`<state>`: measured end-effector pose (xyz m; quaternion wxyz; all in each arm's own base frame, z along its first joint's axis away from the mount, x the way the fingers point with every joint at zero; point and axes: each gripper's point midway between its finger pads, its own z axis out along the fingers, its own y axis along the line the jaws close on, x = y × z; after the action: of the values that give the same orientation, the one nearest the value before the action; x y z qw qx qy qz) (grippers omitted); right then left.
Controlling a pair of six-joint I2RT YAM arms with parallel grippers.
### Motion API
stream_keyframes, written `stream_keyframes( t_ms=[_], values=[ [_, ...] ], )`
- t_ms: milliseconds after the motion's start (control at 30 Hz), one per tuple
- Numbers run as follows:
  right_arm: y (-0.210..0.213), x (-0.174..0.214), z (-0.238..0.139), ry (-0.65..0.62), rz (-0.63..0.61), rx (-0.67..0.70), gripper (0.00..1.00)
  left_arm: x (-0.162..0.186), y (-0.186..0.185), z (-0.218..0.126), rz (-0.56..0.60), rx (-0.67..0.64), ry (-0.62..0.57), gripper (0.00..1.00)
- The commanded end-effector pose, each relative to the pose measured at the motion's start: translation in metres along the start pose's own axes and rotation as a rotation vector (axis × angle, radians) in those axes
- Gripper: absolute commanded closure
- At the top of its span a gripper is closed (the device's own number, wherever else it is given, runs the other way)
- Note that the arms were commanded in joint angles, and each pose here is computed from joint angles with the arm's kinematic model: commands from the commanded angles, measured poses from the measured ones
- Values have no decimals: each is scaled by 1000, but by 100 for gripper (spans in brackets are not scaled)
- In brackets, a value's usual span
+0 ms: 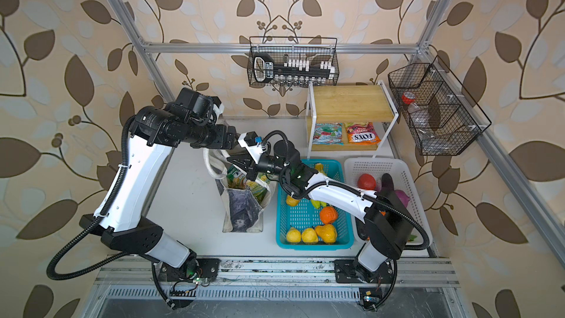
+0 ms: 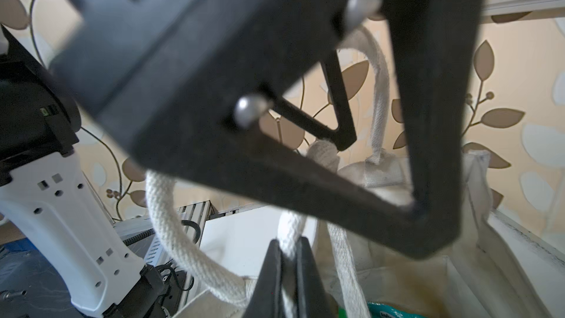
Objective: Place the food into the grocery bag and tie it
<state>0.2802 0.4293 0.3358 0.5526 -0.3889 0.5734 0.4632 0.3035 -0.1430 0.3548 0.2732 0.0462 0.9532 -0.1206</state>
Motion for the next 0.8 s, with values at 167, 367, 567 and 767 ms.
stream_keyframes(
  t_ms=[167,367,567,767],
  values=[
    [11,-8,2,-36,-49,-7,100,26,0,30,-6,16,135,31],
    [11,-3,1,-41,-40,-3,100,30,2,46,-4,-5,183,56],
    [9,10,3,6,-43,-4,100,26,1,58,-11,-8,186,100],
    [6,17,2,31,-31,11,96,26,3,58,-7,-18,181,97]
  ],
)
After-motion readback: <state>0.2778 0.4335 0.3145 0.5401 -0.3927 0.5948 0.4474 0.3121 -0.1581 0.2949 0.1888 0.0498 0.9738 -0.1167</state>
